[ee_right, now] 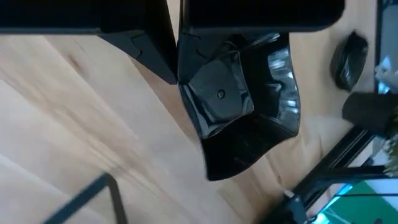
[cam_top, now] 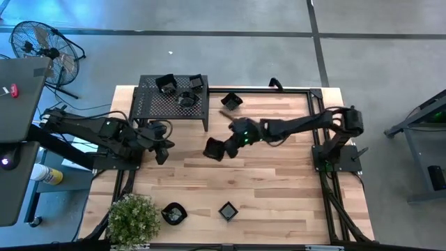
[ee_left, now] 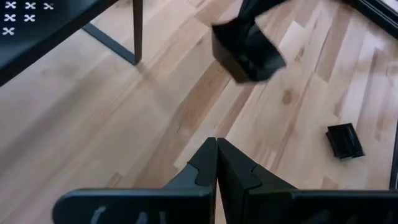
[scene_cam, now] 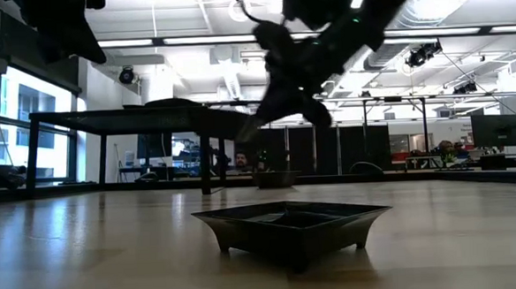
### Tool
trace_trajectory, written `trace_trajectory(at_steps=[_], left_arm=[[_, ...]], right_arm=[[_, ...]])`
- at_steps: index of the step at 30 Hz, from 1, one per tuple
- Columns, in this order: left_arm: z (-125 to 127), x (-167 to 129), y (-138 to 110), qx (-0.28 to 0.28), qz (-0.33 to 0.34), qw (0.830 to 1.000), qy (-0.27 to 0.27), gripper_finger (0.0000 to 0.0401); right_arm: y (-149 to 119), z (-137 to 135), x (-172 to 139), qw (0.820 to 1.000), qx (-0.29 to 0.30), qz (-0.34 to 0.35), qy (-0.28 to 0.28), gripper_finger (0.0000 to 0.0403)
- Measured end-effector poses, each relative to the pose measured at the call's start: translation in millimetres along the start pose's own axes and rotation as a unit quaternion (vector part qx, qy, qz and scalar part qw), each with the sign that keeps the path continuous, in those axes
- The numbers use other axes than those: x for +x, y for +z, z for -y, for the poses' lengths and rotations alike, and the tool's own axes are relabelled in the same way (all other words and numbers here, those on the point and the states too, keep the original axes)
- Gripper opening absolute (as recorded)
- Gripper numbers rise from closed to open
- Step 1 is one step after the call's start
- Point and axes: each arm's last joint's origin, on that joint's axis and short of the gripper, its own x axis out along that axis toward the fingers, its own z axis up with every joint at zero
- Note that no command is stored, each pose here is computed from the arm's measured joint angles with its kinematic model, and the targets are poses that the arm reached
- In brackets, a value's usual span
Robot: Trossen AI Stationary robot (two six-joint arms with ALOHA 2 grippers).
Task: Pick & Place Mini shaped plates
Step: Stack the square plate on top of the other square plates on the shelf
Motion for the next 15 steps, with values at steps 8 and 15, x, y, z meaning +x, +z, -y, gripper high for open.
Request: trace_trajectory(at_steps=[8, 15], left_arm=[[-0.9, 0.8, -1.3, 0.008, -0.008, 1.000, 0.008, 0.0000], [-1.1, 0.7, -1.7, -0.019, -0.010, 1.000, 0.007, 0.0000]], right_arm=[[2.9, -25.6, 67.3, 1.000, 0.003, -0.010, -0.011, 0.0004], [10.3, -41.5, 105.7, 1.000, -0.004, -0.001, -0.001, 0.0006]])
